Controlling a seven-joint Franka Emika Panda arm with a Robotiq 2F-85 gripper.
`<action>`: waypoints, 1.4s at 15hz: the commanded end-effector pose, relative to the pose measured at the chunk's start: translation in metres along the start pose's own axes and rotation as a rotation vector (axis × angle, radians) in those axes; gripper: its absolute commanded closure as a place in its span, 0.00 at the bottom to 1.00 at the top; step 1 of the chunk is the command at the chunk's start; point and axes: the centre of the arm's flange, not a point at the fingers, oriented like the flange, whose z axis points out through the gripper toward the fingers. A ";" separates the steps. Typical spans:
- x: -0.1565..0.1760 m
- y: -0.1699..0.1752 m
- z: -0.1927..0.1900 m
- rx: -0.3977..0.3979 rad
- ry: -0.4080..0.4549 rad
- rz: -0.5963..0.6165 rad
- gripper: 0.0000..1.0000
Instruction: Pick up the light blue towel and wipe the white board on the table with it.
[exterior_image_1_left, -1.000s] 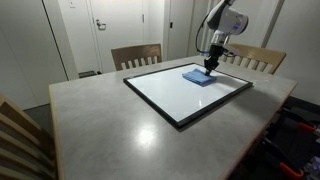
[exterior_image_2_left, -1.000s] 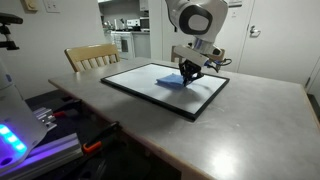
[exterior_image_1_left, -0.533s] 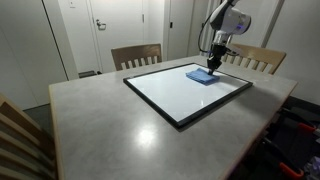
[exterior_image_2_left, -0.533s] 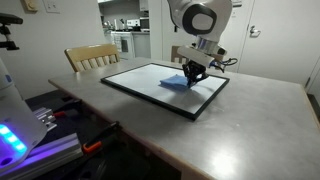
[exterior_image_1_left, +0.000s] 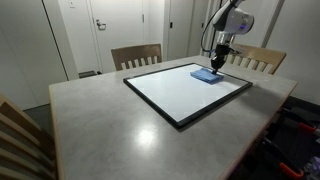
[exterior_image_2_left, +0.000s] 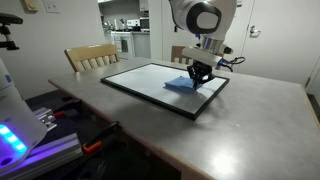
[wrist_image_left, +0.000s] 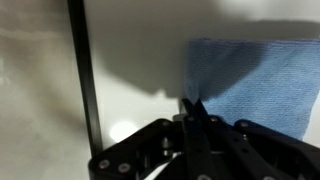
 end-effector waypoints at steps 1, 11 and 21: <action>-0.011 0.019 0.003 -0.028 0.008 0.000 0.99; -0.018 0.050 -0.010 -0.056 0.062 0.057 0.99; -0.006 0.064 -0.044 -0.085 0.042 0.015 0.99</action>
